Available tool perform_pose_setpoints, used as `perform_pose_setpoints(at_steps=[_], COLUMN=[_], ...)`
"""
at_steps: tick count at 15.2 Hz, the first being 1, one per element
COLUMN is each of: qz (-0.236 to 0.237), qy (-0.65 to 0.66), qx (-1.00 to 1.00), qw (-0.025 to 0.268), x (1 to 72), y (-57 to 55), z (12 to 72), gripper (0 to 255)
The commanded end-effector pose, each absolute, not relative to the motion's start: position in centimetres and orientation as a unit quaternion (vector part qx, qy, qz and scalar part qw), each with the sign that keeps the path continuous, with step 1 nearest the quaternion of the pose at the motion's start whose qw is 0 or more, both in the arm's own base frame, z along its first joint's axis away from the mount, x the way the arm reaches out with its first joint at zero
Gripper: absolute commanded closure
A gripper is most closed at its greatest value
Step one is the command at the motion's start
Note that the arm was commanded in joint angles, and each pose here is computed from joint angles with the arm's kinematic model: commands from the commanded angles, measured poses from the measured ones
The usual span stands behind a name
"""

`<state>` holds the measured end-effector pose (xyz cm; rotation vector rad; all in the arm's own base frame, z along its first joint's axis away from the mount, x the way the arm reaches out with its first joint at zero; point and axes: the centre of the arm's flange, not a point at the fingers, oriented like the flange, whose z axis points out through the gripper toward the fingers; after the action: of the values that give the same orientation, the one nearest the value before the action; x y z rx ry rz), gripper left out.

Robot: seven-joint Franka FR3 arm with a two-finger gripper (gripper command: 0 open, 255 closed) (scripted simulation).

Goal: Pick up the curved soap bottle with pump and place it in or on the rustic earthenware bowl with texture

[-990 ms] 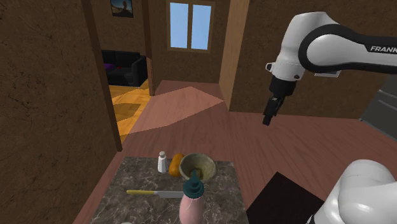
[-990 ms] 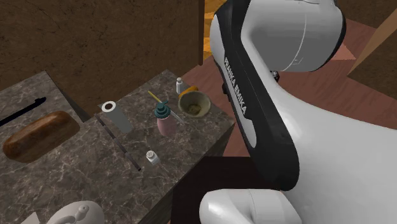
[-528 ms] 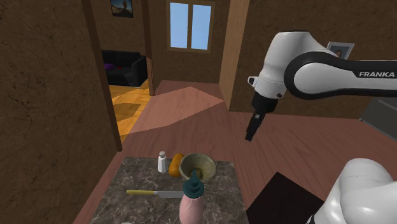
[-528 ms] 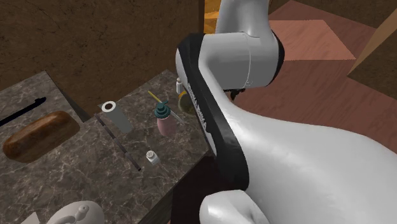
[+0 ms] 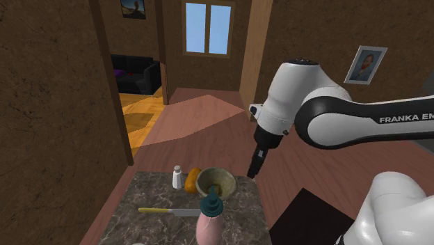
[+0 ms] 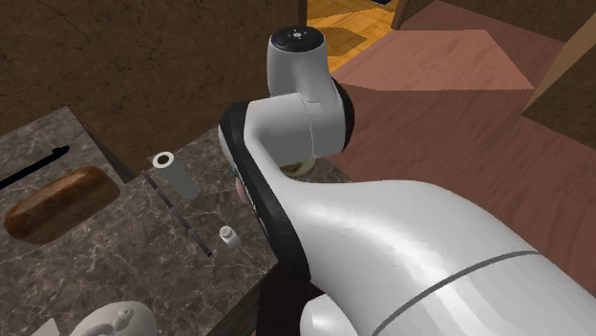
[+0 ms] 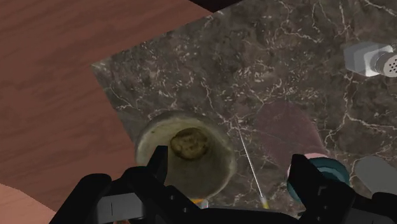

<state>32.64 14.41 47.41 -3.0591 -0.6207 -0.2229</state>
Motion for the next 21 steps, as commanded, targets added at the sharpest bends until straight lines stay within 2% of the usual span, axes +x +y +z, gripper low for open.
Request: perform_pose_setpoints(at_steps=[1,10,21], qz=[-0.081,-0.117,-0.117], qy=[-0.216,-0.294,-0.294], qx=[-0.973,-0.949,-0.949], qw=[0.007,0.007,0.007], x=[32.5,31.7,32.5], y=[16.9,26.8,27.1], z=[46.1,40.2,36.3], gripper=[0,0,0])
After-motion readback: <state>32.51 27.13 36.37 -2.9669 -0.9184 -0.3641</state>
